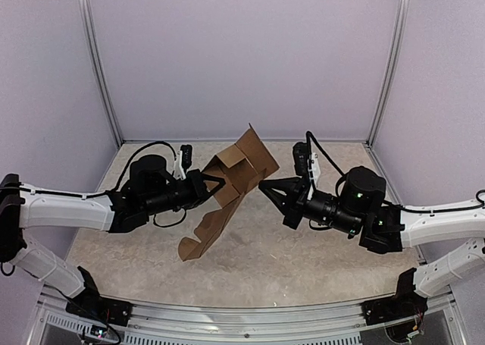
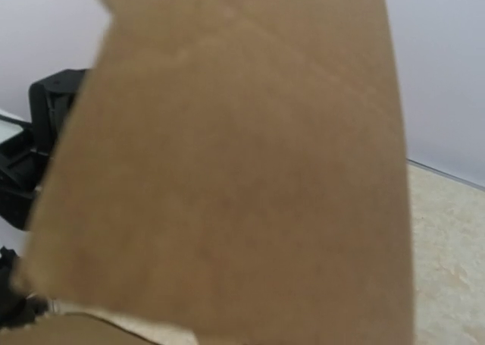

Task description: Fold the paper box

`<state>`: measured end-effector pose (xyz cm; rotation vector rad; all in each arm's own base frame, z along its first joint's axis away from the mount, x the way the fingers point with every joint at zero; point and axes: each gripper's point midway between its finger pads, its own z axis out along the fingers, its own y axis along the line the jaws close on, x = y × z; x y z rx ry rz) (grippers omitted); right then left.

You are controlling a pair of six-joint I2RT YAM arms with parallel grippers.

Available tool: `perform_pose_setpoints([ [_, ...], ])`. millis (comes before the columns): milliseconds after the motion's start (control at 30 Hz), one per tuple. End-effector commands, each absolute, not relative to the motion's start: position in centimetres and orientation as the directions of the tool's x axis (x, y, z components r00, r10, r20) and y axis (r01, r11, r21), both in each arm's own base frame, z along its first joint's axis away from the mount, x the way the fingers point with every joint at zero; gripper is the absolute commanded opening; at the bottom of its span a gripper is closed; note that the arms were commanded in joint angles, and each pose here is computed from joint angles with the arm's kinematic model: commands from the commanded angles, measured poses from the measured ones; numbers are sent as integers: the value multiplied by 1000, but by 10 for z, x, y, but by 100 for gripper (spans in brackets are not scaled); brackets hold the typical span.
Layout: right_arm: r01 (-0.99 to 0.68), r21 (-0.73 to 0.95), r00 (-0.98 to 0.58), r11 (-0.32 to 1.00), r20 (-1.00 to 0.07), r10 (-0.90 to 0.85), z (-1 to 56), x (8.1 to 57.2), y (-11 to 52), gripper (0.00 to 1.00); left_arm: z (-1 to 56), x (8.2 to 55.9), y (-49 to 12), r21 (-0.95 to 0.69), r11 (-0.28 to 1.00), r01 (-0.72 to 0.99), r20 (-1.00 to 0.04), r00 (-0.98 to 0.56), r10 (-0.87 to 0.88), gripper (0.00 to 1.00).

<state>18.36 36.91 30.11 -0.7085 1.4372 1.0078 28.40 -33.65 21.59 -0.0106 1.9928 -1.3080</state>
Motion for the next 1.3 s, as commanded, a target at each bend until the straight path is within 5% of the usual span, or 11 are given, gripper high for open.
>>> perform_pose_setpoints([
  [0, -875, 178, -129, 450, -982, 138, 302, 183, 371, 0, 228, 279, -340, -790, 455, 412, -591, -710, -383, 0],
  [967, -802, 118, -234, 586, -964, -126, 228, 208, 381, 0, 251, 267, -346, -681, 532, 503, -708, -638, -303, 0],
  [1267, -803, 110, -215, 585, -970, -112, 246, 208, 379, 0, 249, 270, -340, -651, 574, 496, -729, -621, -289, 0],
])
